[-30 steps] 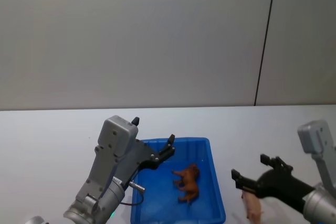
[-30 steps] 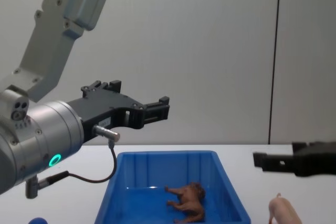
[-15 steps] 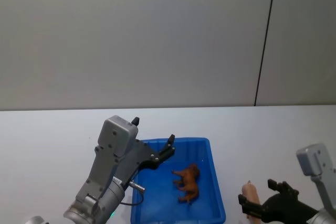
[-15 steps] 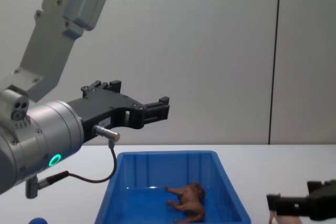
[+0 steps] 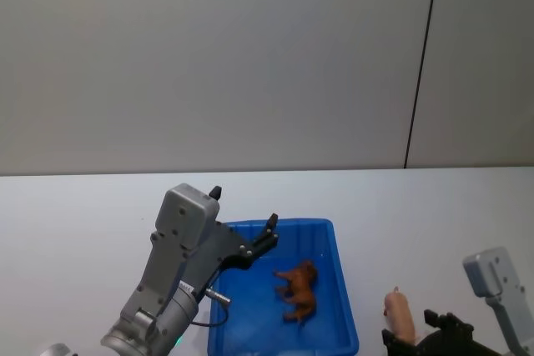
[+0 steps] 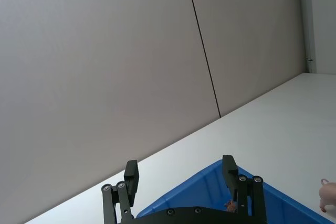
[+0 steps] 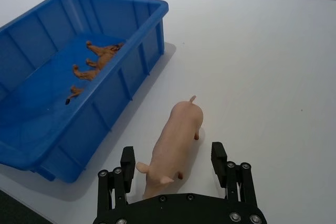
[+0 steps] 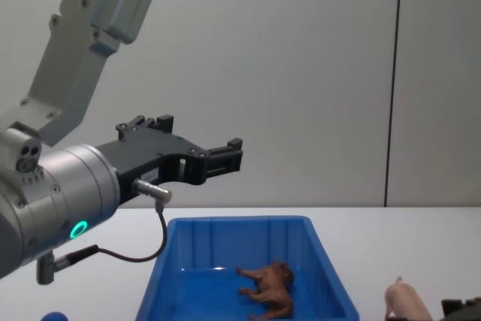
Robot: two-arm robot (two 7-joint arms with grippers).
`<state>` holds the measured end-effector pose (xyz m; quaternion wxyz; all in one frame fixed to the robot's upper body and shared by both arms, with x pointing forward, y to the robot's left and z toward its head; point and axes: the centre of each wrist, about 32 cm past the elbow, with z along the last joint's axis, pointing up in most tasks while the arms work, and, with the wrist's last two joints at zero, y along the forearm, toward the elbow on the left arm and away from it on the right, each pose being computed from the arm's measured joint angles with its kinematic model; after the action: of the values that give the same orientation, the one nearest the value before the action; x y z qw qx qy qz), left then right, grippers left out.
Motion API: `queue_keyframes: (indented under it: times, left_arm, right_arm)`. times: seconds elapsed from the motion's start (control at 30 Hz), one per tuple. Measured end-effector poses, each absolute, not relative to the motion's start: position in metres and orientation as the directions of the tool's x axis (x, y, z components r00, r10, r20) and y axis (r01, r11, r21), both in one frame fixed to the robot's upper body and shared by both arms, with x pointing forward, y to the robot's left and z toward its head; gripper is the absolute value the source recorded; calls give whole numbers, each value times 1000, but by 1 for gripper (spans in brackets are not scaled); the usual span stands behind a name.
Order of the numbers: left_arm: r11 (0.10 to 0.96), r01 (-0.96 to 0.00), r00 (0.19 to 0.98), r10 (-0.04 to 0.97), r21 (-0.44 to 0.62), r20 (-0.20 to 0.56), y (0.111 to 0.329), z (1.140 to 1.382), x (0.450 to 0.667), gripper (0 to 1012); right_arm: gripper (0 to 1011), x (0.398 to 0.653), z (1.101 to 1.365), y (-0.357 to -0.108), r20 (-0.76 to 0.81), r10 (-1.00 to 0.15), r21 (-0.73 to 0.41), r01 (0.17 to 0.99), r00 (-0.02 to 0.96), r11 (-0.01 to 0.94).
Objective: Pick up the two dolls from the table and place them into the box.
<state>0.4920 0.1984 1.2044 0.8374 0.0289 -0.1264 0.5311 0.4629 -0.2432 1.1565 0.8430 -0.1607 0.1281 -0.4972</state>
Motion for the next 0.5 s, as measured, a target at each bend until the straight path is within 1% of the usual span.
queue_keyframes:
  times: [0.03,0.07,0.13,0.23,0.3,0.33,0.37,0.47,0.5]
  left_arm:
    - [434,-897,404,882,-86,242,198,1204,492,1001]
    - [434,-897,404,882,-86,242,198,1204,492,1001]
    - [434,-897,404,882,-86,242,198,1204,492,1001]
    - [434,-897,404,882,-86,242,198,1204,492,1001]
    - [434,-897,404,882,-86,242,198,1204,492,1001]
    - [434,-897,404,882,-86,242,198,1204,492,1001]
    - [434,-897,404,882,-86,242,198,1204,492,1001]
    - [434,-897,404,882,-86,242,198,1204,492,1001]
    - [434,-897,404,882,-86,242,198,1204,492,1001]
  right_arm:
    - [902,463,1156,-243,-59,-880,-401,796,471,453]
    - [844,463,1155,-243,-63,-881,-404,795,468,452]
    - [831,463,1154,-243,-67,-882,-407,795,466,450]
    - [729,464,1153,-242,-72,-885,-410,795,460,447]
    - [643,464,1152,-242,-74,-886,-411,796,457,445]
    - [643,464,1152,-242,-75,-887,-411,797,455,443]
    - [586,464,1152,-242,-75,-888,-410,798,454,442]
    - [518,464,1152,-242,-73,-890,-405,802,451,439]
    - [481,464,1152,-242,-71,-891,-401,805,448,437]
